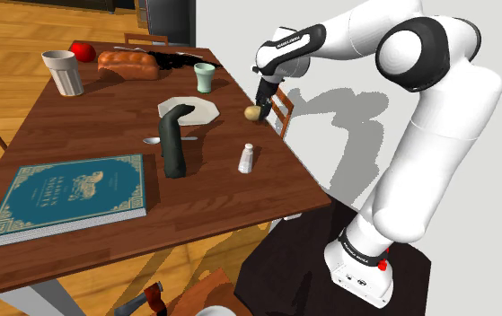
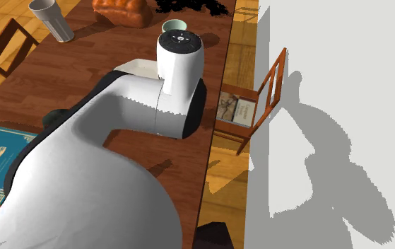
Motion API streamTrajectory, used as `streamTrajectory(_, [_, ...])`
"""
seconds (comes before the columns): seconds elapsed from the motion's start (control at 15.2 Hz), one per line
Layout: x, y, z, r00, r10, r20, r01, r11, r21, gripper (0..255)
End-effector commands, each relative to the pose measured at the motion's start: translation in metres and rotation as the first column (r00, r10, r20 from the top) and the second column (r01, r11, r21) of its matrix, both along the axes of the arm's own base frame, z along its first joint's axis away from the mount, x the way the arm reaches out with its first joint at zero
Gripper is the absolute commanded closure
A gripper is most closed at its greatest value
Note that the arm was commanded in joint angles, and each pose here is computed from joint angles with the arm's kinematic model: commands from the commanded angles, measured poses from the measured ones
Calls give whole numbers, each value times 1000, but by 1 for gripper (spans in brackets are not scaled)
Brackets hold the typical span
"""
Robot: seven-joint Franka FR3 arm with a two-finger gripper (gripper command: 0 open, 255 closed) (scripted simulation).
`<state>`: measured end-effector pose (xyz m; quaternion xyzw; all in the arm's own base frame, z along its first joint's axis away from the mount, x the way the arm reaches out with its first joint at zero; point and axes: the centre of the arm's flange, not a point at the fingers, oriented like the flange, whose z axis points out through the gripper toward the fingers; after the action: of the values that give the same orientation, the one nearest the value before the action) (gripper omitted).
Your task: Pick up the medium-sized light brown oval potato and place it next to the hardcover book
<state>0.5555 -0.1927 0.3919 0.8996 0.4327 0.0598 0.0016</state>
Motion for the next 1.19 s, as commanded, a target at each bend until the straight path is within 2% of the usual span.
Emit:
streamTrajectory(0.0, [0, 0, 11, 1000, 0, 0, 0, 1000, 0, 255])
streamTrajectory(0.66, [0, 0, 64, 1000, 0, 0, 0, 1000, 0, 255])
streamTrajectory(1.12, [-24, 89, 64, 1000, 0, 0, 0, 1000, 0, 255])
